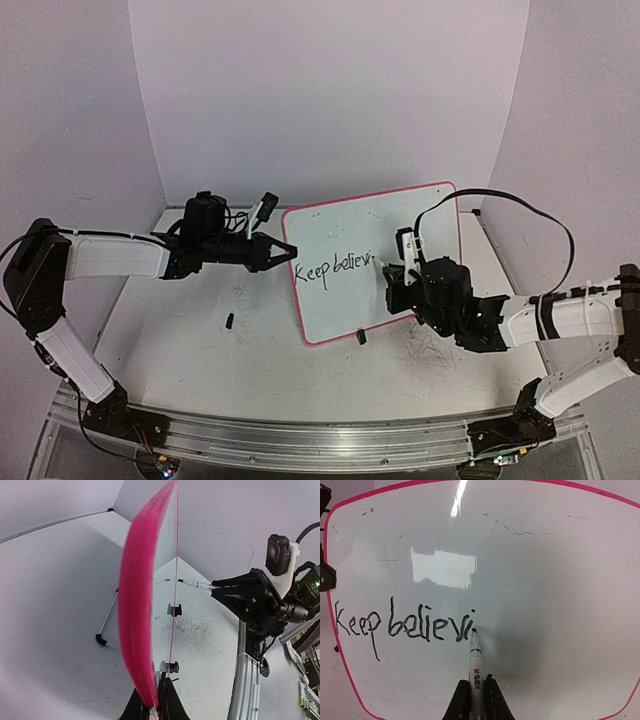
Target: Write a sentence on the whiteboard
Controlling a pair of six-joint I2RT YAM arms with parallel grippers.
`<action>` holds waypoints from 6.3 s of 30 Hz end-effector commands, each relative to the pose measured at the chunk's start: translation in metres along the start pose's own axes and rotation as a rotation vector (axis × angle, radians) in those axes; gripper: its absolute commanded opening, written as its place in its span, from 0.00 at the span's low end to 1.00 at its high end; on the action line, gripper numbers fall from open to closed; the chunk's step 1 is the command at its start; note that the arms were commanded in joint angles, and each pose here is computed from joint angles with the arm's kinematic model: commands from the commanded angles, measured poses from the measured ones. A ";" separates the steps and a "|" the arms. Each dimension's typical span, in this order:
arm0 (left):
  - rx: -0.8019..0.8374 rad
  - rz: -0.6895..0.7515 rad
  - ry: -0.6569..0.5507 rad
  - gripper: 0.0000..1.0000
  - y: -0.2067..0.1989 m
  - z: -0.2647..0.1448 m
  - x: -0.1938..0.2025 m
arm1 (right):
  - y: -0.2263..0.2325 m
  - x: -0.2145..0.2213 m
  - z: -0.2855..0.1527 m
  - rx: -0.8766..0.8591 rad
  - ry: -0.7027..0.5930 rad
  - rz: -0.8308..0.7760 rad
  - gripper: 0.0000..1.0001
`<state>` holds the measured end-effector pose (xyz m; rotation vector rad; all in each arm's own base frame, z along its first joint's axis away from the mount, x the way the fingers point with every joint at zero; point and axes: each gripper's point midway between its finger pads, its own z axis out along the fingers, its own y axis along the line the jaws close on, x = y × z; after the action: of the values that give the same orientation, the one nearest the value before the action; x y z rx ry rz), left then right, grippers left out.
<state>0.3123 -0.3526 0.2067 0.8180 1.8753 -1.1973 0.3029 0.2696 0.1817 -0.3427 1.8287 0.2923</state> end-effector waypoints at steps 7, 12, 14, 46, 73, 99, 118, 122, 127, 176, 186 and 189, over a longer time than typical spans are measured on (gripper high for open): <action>-0.041 0.082 0.019 0.00 0.002 0.001 0.000 | -0.002 -0.032 0.007 0.020 -0.074 0.018 0.00; -0.044 0.084 0.017 0.00 0.002 0.001 -0.001 | -0.002 -0.025 0.008 0.018 -0.058 0.020 0.00; -0.045 0.084 0.018 0.00 0.003 0.001 -0.001 | -0.002 -0.022 0.008 0.017 -0.052 0.020 0.00; -0.043 0.082 0.021 0.00 0.002 0.001 0.000 | -0.001 0.018 0.004 -0.003 0.048 0.026 0.00; -0.044 0.086 0.019 0.00 0.001 0.001 -0.001 | -0.008 -0.024 0.013 0.068 -0.052 0.022 0.00; -0.045 0.085 0.024 0.00 0.002 0.002 0.000 | -0.015 0.020 0.005 0.057 0.061 0.041 0.00; -0.050 0.088 0.023 0.00 0.002 0.001 0.000 | -0.017 -0.019 -0.012 0.036 -0.040 0.056 0.00; -0.044 0.088 0.024 0.00 0.002 0.002 0.000 | -0.023 -0.017 -0.004 0.058 -0.031 0.060 0.00; -0.049 0.088 0.023 0.00 0.002 0.001 0.000 | -0.026 -0.019 0.000 0.077 -0.046 0.064 0.00; -0.044 0.097 0.024 0.00 -0.001 0.001 0.000 | -0.017 0.012 0.004 0.037 0.020 0.052 0.00; -0.042 0.098 0.025 0.00 -0.002 0.001 0.000 | -0.025 0.015 0.002 0.079 0.025 0.055 0.00; -0.041 0.096 0.029 0.00 -0.002 0.002 0.001 | -0.027 0.009 0.003 0.096 0.007 0.059 0.00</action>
<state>0.3113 -0.3543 0.2068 0.8240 1.8801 -1.1870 0.3097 0.2532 0.1696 -0.2675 1.8584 0.2828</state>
